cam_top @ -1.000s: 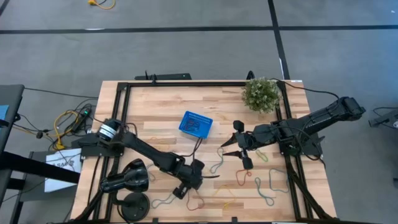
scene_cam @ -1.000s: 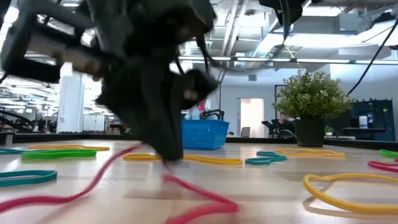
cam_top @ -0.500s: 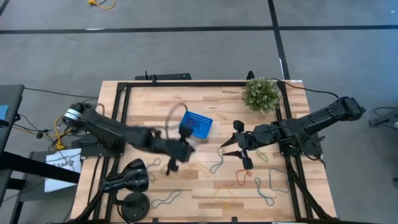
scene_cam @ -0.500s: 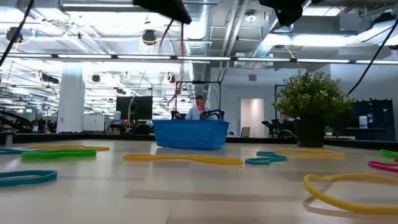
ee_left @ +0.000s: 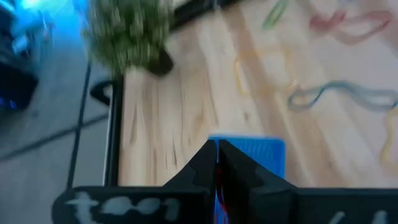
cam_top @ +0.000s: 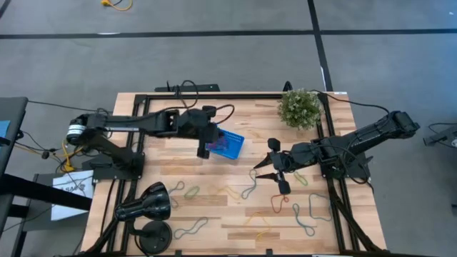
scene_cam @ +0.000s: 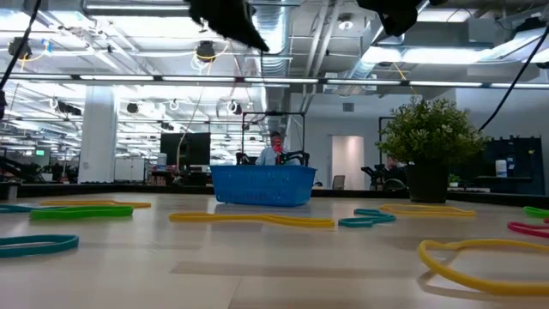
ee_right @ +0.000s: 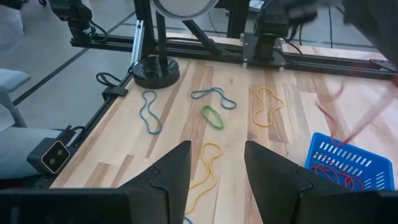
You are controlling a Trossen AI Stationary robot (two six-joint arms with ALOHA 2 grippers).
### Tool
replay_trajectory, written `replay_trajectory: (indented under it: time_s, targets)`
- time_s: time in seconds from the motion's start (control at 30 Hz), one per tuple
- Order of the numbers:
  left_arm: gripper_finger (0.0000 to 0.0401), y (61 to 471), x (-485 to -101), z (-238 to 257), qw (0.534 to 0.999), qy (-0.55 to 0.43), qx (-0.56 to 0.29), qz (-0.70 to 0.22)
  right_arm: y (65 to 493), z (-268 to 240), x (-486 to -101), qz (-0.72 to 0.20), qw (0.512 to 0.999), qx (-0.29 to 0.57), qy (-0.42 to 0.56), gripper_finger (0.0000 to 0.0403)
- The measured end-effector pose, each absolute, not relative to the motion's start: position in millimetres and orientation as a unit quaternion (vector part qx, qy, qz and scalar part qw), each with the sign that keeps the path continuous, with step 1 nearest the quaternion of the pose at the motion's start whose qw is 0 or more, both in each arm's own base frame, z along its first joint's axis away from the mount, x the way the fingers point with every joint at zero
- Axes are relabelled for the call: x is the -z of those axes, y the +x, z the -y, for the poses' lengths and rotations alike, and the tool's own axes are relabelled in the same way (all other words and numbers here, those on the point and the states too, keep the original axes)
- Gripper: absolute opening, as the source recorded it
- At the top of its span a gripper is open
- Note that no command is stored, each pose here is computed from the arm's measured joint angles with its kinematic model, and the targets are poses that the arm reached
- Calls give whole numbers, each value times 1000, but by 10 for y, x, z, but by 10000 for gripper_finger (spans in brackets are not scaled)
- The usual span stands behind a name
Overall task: Pick and place items into bin
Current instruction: Put the red rubber band into the blue bin
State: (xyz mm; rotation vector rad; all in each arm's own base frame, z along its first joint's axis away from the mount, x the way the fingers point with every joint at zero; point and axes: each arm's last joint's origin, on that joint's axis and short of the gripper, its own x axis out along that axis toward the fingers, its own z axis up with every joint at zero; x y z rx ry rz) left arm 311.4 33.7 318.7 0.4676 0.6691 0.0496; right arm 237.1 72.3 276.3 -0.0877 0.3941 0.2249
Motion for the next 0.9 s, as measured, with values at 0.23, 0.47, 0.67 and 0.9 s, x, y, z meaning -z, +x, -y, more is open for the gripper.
replay_trajectory:
  time_s: [0.23, 0.47, 0.67, 0.9]
  targets:
    - [0, 3328, -2855, -635, 903, 211, -51, -371, 2370, -723, -2760, -197, 973, -111, -44, 147]
    - [0, 3496, -2469, -758, 878, 202, -64, -430, 2370, -723, -2759, -197, 973, -111, -44, 147]
    - [0, 3502, -2380, -803, 861, 209, -86, -455, 2370, -723, -2760, -197, 973, -111, -43, 147]
    - [0, 3505, -2380, -794, 867, 193, -84, -452, 2370, -723, -2760, -197, 973, -111, -42, 147]
